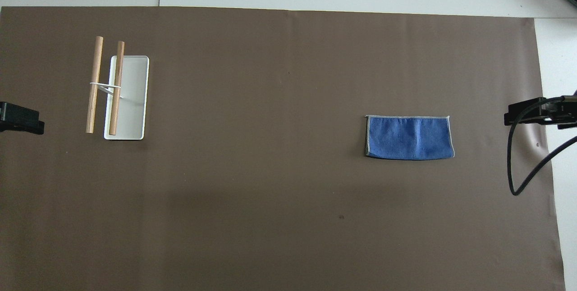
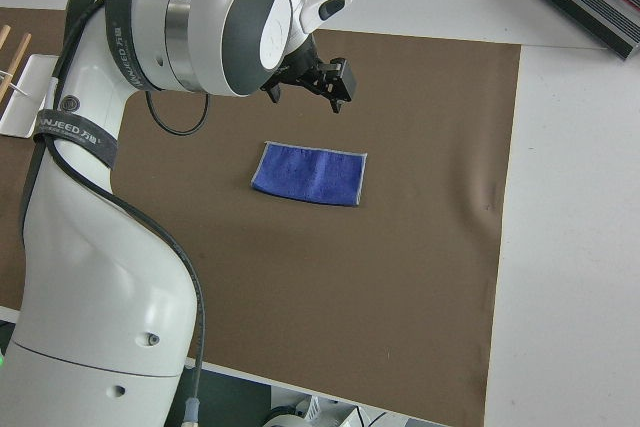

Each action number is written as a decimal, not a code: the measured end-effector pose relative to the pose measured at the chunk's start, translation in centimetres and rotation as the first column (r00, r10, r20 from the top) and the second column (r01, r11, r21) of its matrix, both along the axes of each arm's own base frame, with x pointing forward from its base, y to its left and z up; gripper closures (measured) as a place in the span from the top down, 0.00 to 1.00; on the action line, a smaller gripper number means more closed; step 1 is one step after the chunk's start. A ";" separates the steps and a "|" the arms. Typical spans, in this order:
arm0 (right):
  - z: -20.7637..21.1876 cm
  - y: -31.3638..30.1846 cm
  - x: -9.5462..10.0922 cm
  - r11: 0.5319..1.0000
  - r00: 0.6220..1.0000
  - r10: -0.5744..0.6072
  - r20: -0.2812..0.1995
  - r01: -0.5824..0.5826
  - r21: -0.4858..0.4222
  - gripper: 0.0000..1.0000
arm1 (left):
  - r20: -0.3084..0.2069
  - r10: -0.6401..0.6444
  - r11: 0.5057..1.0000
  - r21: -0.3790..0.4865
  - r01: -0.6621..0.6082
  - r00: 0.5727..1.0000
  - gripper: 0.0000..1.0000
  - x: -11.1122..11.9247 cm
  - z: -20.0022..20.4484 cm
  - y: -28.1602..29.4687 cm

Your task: Right arm passes towel to left arm to hang

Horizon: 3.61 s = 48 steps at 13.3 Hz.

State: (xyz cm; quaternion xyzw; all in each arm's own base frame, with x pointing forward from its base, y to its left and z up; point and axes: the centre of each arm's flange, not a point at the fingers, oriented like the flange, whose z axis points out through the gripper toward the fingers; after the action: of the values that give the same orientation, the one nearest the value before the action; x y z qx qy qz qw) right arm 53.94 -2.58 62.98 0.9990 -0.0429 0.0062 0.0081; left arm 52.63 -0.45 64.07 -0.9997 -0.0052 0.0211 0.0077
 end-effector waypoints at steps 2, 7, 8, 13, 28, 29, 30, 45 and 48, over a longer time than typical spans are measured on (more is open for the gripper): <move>0.0 0.0 0.0 1.000 1.000 0.000 0.000 0.000 0.000 1.00 | 0.000 0.000 1.000 0.000 0.000 1.000 1.00 0.0 0.0 0.0; 0.1 0.0 0.0 1.000 1.000 -0.001 0.001 0.001 0.000 1.00 | 0.000 0.000 1.000 0.000 0.000 1.000 1.00 0.0 0.0 0.0; 0.1 0.0 0.0 1.000 1.000 -0.001 0.001 0.001 0.000 1.00 | 0.000 0.000 1.000 0.000 0.000 1.000 1.00 0.0 0.0 0.0; 0.1 0.0 0.0 1.000 1.000 -0.001 0.001 0.001 0.000 1.00 | 0.000 0.000 1.000 0.000 0.000 1.000 1.00 0.0 0.0 0.0; -1.8 0.7 0.4 1.000 1.000 0.014 0.026 -0.014 -0.001 1.00 | 0.000 0.000 1.000 0.000 0.000 1.000 1.00 0.0 0.0 0.0; -2.7 1.0 0.5 1.000 0.999 0.020 0.028 -0.020 -0.001 1.00 | 0.000 0.000 1.000 0.000 0.000 1.000 1.00 0.0 0.0 0.0; -3.7 1.3 0.7 1.000 0.999 0.025 0.030 -0.025 -0.001 1.00 | 0.000 0.000 1.000 0.000 0.000 1.000 1.00 0.0 0.0 0.0; -30.7 6.2 2.2 0.987 0.979 0.163 0.125 -0.163 -0.013 1.00 | 0.000 0.000 1.000 0.000 0.000 1.000 1.00 0.0 0.0 0.0; -32.3 6.1 1.6 0.985 0.978 0.171 0.121 -0.170 -0.013 1.00 | 0.000 0.000 1.000 0.000 0.000 1.000 1.00 0.0 0.0 0.0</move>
State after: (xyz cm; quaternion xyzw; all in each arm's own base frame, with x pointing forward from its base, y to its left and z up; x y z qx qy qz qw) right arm 55.50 3.56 30.68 0.9968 0.0425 0.0676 0.0061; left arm 52.63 -0.43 64.07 -0.9997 -0.0054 0.0211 0.0077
